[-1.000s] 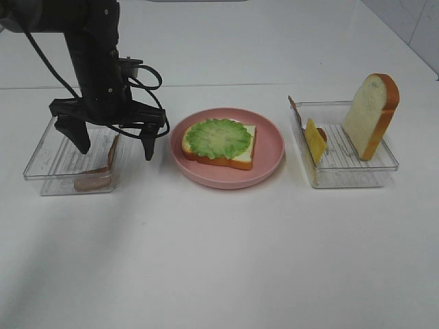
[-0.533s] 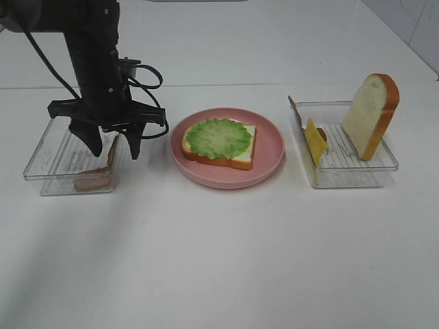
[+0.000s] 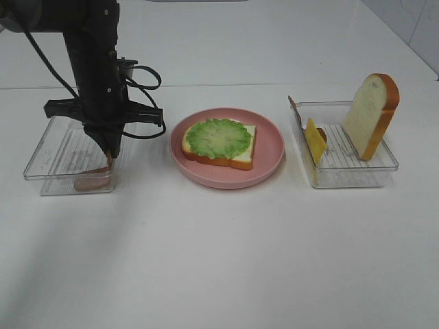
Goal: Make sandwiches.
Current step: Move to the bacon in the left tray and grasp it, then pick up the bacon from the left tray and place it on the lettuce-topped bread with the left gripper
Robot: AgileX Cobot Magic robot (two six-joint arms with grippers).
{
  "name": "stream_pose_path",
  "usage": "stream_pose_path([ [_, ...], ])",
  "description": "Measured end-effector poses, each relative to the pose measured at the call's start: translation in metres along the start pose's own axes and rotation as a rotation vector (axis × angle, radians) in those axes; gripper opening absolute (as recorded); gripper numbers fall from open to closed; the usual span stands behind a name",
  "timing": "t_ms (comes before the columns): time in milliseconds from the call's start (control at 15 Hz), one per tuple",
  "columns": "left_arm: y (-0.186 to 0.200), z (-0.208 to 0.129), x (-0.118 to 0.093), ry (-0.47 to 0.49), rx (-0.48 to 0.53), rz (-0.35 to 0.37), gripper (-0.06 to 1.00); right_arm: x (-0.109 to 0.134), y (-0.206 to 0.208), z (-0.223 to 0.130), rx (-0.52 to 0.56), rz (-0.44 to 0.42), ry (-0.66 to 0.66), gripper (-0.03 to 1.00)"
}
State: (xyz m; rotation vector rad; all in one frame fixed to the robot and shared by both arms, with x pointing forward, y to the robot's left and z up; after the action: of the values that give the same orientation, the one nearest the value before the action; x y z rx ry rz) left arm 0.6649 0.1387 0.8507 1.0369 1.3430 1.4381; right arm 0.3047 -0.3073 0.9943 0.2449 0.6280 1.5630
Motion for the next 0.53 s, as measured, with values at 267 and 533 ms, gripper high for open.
stream_pose_path([
  [267, 0.003, 0.002, 0.002, -0.005, -0.011, 0.006, 0.0, 0.0, 0.0, 0.0, 0.0, 0.0, 0.0, 0.98],
  [533, 0.046, 0.011, -0.002, -0.01, -0.069, -0.027, 0.0, 0.0, 0.0, 0.0, 0.0, 0.0, 0.0, 0.98],
])
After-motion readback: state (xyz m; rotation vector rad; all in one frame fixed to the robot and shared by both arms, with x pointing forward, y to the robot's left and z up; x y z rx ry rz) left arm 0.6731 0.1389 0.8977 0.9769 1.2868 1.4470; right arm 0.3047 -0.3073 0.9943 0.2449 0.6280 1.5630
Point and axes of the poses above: a point on each arm's last joint axis where the gripper is mounted, y pointing back along that axis away from the gripper, x along the wrist's bending axis when the last joint is at zero, z = x × y, the point moved 8 cm from there along -y, pointing out along that axis toward the gripper, and after that the axes turned 15 degrees about y, right-handed, at the moved point
